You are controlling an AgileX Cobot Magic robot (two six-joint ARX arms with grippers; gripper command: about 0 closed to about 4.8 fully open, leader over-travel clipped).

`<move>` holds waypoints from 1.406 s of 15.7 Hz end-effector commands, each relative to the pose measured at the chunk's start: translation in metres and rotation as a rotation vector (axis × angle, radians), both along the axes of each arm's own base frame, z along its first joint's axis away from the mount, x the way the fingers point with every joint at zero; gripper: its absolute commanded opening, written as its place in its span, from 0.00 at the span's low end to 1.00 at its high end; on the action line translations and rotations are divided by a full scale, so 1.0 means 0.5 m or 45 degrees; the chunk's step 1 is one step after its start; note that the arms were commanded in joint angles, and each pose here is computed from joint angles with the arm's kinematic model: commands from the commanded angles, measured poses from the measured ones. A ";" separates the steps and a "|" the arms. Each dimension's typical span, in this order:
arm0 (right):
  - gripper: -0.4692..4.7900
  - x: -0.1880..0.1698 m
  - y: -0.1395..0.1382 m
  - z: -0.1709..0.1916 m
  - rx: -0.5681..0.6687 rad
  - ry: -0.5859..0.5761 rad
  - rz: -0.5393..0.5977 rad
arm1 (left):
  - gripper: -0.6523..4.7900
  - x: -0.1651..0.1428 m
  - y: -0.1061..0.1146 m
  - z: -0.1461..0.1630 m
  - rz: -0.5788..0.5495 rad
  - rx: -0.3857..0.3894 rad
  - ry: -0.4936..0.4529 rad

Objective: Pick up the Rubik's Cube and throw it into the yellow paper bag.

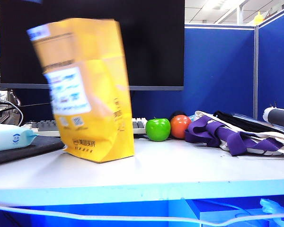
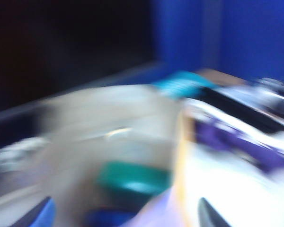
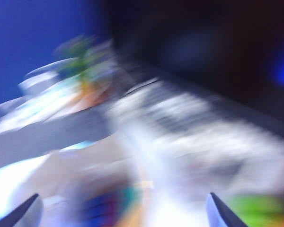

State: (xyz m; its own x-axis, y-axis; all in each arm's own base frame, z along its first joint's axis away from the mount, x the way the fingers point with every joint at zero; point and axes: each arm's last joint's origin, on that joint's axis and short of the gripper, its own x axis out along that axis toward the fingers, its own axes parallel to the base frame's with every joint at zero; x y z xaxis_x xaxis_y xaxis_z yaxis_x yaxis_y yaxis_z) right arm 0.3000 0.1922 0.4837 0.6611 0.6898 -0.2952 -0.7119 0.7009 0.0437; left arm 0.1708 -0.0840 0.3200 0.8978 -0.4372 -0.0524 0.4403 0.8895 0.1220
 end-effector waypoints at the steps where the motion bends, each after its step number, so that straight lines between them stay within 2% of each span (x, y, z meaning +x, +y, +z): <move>1: 1.00 -0.112 -0.091 0.113 0.056 -0.292 -0.125 | 0.84 -0.048 0.052 0.052 0.211 -0.102 -0.201; 2: 1.00 -0.206 -0.154 0.173 0.091 -0.473 -0.195 | 0.75 -0.098 0.086 0.080 0.275 -0.167 -0.325; 3: 1.00 -0.252 -0.182 0.193 0.103 -0.546 -0.231 | 0.65 -0.129 0.104 0.089 0.309 -0.186 -0.378; 4: 1.00 -0.304 -0.213 0.205 0.115 -0.623 -0.255 | 0.61 -0.157 0.117 0.091 0.334 -0.192 -0.398; 5: 0.94 -0.342 -0.234 0.200 0.113 -0.690 -0.263 | 0.60 -0.171 0.121 0.084 0.335 -0.176 -0.364; 6: 0.86 -0.370 -0.250 0.174 0.114 -0.729 -0.263 | 0.54 -0.173 0.123 0.069 0.363 -0.134 -0.279; 7: 0.83 -0.385 -0.258 0.129 0.120 -0.721 -0.263 | 0.49 -0.172 0.125 0.056 0.405 -0.093 -0.203; 8: 0.83 -0.391 -0.262 0.063 0.130 -0.686 -0.270 | 0.44 -0.171 0.125 0.048 0.413 -0.073 -0.154; 10: 0.78 -0.385 -0.260 -0.110 0.212 -0.635 -0.300 | 0.44 -0.174 0.126 0.046 0.414 -0.096 -0.136; 11: 0.76 -0.375 -0.255 -0.197 0.307 -0.576 -0.328 | 0.44 -0.179 0.127 0.046 0.414 -0.095 -0.141; 12: 0.76 -0.367 -0.251 -0.278 0.401 -0.525 -0.339 | 0.38 -0.182 0.128 0.044 0.401 -0.093 -0.141; 13: 0.55 -0.354 -0.244 -0.386 0.452 -0.489 -0.341 | 0.26 -0.188 0.129 0.038 0.380 -0.059 -0.137; 14: 0.48 -0.350 -0.242 -0.439 0.444 -0.460 -0.344 | 0.25 -0.188 0.126 0.032 0.334 -0.031 -0.137; 15: 0.45 -0.347 -0.240 -0.474 0.425 -0.426 -0.346 | 0.25 -0.183 0.119 0.018 0.224 -0.021 -0.113; 16: 0.25 -0.345 -0.239 -0.487 0.403 -0.404 -0.349 | 0.22 -0.174 0.116 -0.002 0.212 -0.009 -0.080; 17: 0.09 -0.340 -0.236 -0.495 0.356 -0.399 -0.348 | 0.14 -0.162 0.111 -0.034 0.187 0.010 -0.027; 20: 0.09 -0.318 -0.225 -0.525 0.186 -0.341 -0.356 | 0.11 -0.143 0.103 -0.100 0.145 0.044 0.096; 22: 0.09 -0.306 -0.218 -0.539 0.153 -0.298 -0.355 | 0.11 -0.142 0.102 -0.100 0.127 0.022 0.083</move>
